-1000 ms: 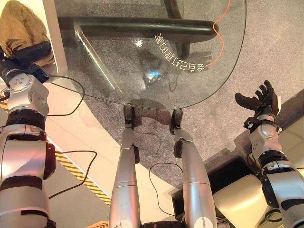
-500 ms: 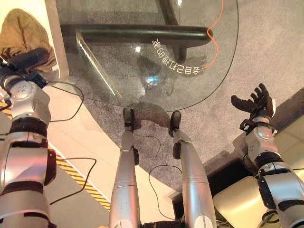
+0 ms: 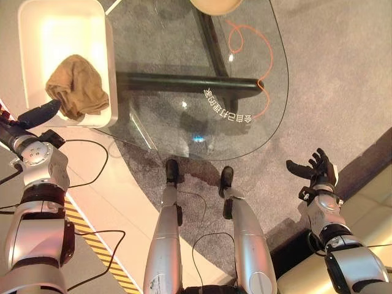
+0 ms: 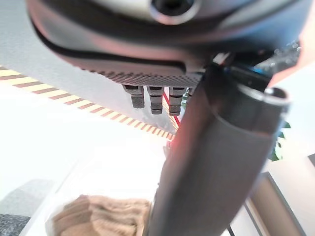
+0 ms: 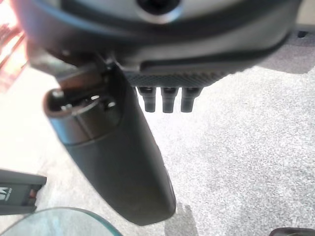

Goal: Wipe the table with a cloth and put it in the basket.

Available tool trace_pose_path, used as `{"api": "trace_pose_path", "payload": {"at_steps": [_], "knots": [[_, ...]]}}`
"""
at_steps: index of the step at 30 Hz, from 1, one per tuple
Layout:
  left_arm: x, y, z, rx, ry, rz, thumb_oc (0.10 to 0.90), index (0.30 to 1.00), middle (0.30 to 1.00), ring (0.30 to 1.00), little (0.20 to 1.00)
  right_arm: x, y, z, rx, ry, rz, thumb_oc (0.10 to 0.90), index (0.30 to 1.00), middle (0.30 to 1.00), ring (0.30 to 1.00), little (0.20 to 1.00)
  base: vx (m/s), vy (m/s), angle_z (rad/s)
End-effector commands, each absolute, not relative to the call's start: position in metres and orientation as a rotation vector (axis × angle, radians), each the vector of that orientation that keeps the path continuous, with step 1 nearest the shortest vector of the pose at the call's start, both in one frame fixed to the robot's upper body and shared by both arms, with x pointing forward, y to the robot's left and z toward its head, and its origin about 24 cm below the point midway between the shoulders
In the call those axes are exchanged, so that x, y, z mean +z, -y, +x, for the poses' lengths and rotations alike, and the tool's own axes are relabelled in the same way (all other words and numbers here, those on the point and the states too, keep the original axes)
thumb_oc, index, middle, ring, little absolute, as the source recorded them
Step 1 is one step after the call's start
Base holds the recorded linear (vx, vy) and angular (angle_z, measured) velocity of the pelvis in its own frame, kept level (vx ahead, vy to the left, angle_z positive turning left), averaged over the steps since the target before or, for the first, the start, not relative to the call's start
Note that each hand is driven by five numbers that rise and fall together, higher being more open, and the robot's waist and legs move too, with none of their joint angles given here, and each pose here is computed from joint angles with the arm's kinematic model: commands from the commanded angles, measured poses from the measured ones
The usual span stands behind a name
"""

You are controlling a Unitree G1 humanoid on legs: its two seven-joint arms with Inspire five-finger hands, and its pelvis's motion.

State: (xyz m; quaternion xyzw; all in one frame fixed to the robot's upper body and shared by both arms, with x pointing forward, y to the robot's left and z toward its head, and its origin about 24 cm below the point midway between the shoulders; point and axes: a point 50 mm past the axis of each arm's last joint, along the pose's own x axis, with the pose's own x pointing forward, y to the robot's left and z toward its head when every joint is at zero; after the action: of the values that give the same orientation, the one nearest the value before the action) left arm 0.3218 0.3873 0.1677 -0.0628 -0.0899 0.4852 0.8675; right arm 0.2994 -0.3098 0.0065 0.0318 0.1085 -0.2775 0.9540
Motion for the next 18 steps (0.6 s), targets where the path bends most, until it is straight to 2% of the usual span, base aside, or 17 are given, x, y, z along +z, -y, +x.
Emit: {"api": "trace_pose_path", "payload": {"at_steps": [1,8,11,14,18], "knots": [[0.156,-0.4,0.303,1.05,0.254,-0.114,0.8,0.9,0.9,0.9,0.9,-0.011,0.34,0.261,-0.637,-0.272,-0.001,0.8,0.9,0.9,0.9,0.9,0.07,0.051,-0.02],[0.08,-0.378,0.287,0.778,0.061,-0.094,0.8,0.9,0.9,0.9,0.9,-0.06,0.334,0.215,-0.582,-0.538,-0.069,0.8,0.9,0.9,0.9,0.9,0.07,0.029,0.01],[0.026,-0.368,0.262,0.709,-0.121,-0.109,0.8,0.9,0.9,0.9,0.9,-0.08,0.326,0.195,-0.533,-0.652,-0.097,0.8,0.9,0.9,0.9,0.9,0.15,0.009,0.0],[-0.036,-0.353,0.22,0.662,-0.391,-0.141,0.8,0.9,0.9,0.9,0.9,-0.102,0.318,0.166,-0.465,-0.8,-0.117,0.8,0.9,0.9,0.9,0.9,0.23,-0.021,0.04],[-0.076,-0.339,0.184,0.625,-0.581,-0.142,0.8,0.9,0.9,0.9,0.9,-0.12,0.308,0.139,-0.415,-0.933,-0.139,0.8,0.9,0.9,0.9,0.9,0.22,0.01,0.04]]}}
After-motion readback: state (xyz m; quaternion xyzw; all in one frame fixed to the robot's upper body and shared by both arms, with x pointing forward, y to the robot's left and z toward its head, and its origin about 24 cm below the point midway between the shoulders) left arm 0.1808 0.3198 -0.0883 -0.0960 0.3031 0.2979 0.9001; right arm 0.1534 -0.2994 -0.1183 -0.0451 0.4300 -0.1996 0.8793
